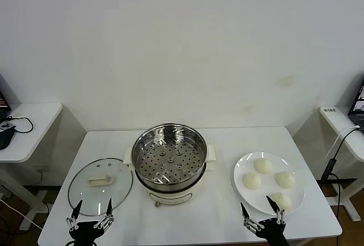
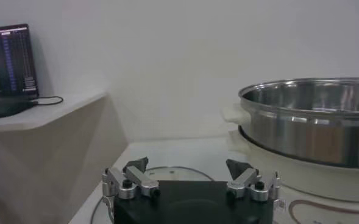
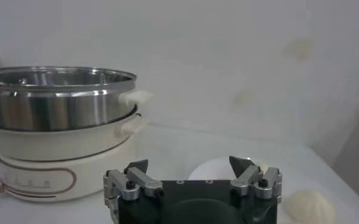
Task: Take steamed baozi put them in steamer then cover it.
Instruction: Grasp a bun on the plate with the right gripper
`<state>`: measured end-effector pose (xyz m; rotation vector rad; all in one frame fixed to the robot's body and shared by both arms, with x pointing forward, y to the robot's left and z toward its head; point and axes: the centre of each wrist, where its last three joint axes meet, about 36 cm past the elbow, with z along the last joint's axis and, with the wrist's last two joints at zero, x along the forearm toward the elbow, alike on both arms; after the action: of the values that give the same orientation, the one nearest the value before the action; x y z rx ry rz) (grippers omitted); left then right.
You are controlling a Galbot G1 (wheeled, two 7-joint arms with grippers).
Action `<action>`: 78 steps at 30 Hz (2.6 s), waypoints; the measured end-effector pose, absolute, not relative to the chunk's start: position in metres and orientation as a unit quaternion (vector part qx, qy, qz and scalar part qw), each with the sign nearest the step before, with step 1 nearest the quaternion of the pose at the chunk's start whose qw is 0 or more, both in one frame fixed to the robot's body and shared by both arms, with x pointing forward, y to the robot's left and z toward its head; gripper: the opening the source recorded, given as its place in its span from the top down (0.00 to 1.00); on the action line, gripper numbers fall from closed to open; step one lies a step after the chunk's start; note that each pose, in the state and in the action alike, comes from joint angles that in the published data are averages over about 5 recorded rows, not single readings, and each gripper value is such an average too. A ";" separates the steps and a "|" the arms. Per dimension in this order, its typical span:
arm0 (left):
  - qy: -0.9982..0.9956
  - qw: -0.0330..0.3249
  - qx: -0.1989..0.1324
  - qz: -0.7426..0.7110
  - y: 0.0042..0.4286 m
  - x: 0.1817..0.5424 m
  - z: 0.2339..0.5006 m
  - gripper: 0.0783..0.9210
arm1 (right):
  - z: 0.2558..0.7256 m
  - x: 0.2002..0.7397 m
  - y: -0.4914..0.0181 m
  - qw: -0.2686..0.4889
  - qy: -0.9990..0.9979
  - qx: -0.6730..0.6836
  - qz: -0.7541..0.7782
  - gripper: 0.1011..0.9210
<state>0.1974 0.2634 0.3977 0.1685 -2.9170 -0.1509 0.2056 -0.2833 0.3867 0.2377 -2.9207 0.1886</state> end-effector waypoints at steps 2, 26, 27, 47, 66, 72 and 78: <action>-0.991 0.106 0.057 -0.052 0.263 0.198 0.399 0.12 | 0.388 0.207 -0.285 0.100 -0.989 0.078 0.074 0.12; -0.984 0.075 0.011 -0.164 0.281 0.214 0.422 0.12 | 0.469 0.346 -0.443 0.132 -0.840 0.129 0.511 0.12; -0.983 0.075 0.010 -0.167 0.282 0.214 0.423 0.12 | 0.474 0.355 -0.450 0.138 -0.828 0.141 0.525 0.12; -0.977 0.073 0.014 -0.201 0.298 0.217 0.425 0.12 | 0.528 0.506 -0.487 0.282 -0.656 0.390 0.581 0.12; -0.974 0.074 0.020 -0.211 0.308 0.225 0.422 0.12 | 0.485 0.589 -0.434 0.344 -0.580 0.468 0.571 0.12; -0.974 0.076 0.023 -0.213 0.310 0.226 0.421 0.12 | 0.469 0.605 -0.416 0.353 -0.565 0.477 0.573 0.12; -0.973 0.077 0.026 -0.214 0.313 0.226 0.419 0.12 | 0.460 0.617 -0.404 0.359 -0.557 0.475 0.579 0.12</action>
<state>0.2264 0.3125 0.4189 0.0765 -2.9159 -0.6415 0.6175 -0.4043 0.4601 1.2241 -1.4372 1.4929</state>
